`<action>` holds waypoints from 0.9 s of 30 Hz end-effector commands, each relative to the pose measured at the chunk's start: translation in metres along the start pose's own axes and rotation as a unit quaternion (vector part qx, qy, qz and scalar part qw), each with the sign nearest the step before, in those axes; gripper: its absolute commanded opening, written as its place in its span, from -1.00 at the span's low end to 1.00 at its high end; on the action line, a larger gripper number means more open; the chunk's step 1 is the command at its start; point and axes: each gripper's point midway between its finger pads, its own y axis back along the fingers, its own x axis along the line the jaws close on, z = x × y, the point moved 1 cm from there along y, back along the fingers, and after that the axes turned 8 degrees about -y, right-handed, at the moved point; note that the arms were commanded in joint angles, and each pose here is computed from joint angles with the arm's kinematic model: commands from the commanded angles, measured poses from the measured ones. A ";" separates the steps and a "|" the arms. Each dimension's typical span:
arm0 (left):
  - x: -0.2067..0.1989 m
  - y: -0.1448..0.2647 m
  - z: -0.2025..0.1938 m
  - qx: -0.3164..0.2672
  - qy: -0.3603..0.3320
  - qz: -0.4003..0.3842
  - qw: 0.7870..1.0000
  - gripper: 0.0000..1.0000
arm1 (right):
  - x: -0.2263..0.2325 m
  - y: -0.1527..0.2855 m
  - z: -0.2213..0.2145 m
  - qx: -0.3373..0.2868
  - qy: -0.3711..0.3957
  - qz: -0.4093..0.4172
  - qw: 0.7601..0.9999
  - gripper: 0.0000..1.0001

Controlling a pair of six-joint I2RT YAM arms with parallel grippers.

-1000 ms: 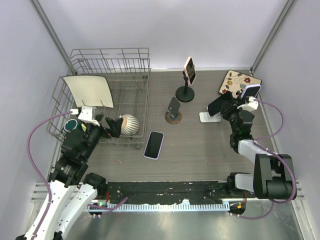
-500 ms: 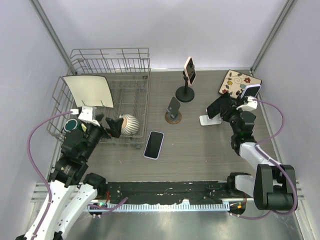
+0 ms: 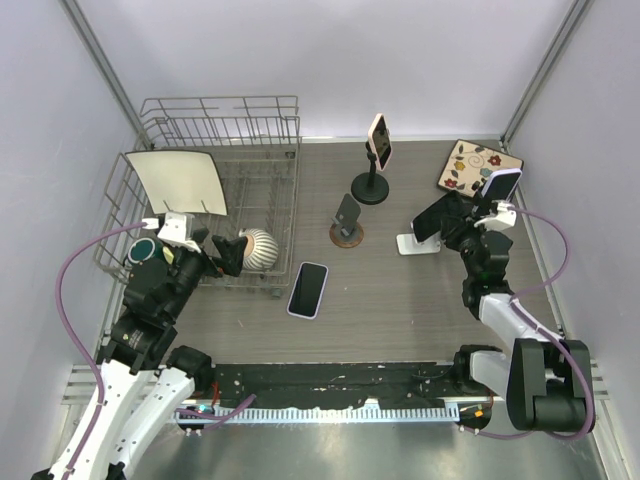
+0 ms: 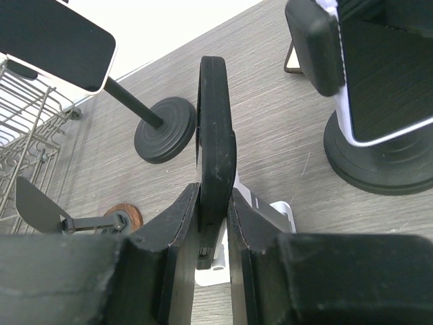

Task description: Remove the phone from the phone stand

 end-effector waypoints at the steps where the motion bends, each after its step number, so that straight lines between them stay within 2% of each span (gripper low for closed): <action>1: -0.005 0.000 0.008 -0.017 0.004 -0.012 1.000 1.00 | 0.030 0.009 0.025 -0.048 -0.013 0.065 0.997 -0.99; 6: -0.005 0.002 0.010 -0.021 0.005 -0.012 1.000 1.00 | 0.028 0.022 0.025 -0.050 -0.020 0.051 0.997 -0.98; 17: -0.005 0.001 0.008 -0.019 0.004 -0.012 1.000 1.00 | 0.009 0.032 0.014 -0.044 -0.022 0.010 0.999 -0.49; 27: -0.005 0.001 0.008 -0.019 0.005 -0.013 1.000 1.00 | 0.007 0.038 0.022 -0.058 -0.023 -0.005 0.998 -0.07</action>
